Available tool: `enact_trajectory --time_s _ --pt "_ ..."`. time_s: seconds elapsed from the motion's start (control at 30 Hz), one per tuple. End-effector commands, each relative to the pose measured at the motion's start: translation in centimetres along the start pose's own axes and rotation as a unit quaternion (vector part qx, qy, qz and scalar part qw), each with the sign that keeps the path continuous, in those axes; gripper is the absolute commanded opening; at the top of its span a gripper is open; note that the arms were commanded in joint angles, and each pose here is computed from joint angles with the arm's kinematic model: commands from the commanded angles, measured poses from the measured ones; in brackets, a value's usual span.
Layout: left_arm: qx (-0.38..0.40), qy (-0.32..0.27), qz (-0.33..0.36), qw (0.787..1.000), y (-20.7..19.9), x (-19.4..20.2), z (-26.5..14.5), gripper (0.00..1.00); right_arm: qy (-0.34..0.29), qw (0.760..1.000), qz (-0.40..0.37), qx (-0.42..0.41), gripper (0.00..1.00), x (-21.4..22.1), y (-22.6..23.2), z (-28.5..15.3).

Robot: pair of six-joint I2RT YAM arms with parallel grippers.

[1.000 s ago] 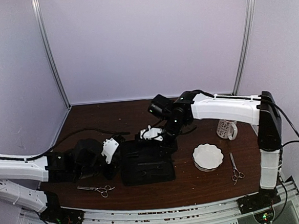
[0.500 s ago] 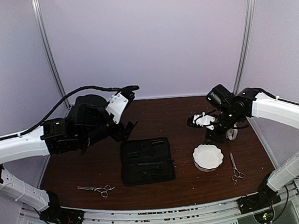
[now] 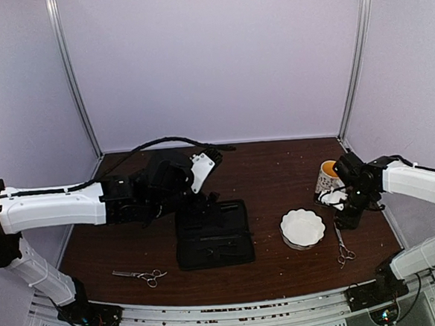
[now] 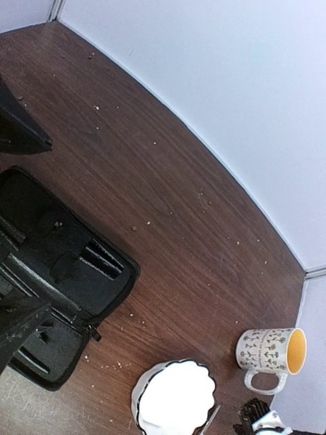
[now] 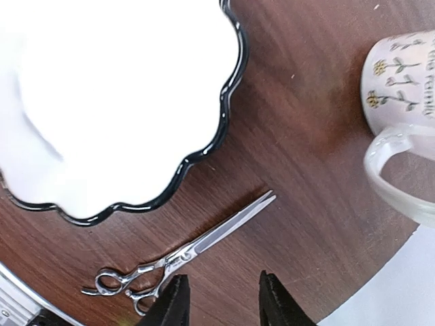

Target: Sort the hair-cutting tools

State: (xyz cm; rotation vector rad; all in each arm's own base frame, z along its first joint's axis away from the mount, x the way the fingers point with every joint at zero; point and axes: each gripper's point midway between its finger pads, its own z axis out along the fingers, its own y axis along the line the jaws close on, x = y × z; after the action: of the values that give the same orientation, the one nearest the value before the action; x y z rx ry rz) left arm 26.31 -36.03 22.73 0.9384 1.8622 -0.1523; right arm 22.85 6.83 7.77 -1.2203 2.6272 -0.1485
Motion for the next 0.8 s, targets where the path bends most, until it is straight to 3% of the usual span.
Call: enact_trajectory --time_s 0.0,0.3,0.77 --pt "0.010 -0.024 -0.043 0.999 -0.2 -1.0 0.0 0.75 0.038 0.999 -0.010 0.006 0.38 1.1 -0.4 2.1" --pt "0.012 -0.019 -0.051 0.998 -0.2 0.0 -0.2 0.75 0.078 0.997 -0.007 -0.018 0.45 1.9 0.3 4.9" --pt "0.016 -0.014 -0.052 0.998 -0.5 0.7 0.1 0.75 0.144 0.989 -0.020 -0.036 0.44 5.1 1.6 6.8"
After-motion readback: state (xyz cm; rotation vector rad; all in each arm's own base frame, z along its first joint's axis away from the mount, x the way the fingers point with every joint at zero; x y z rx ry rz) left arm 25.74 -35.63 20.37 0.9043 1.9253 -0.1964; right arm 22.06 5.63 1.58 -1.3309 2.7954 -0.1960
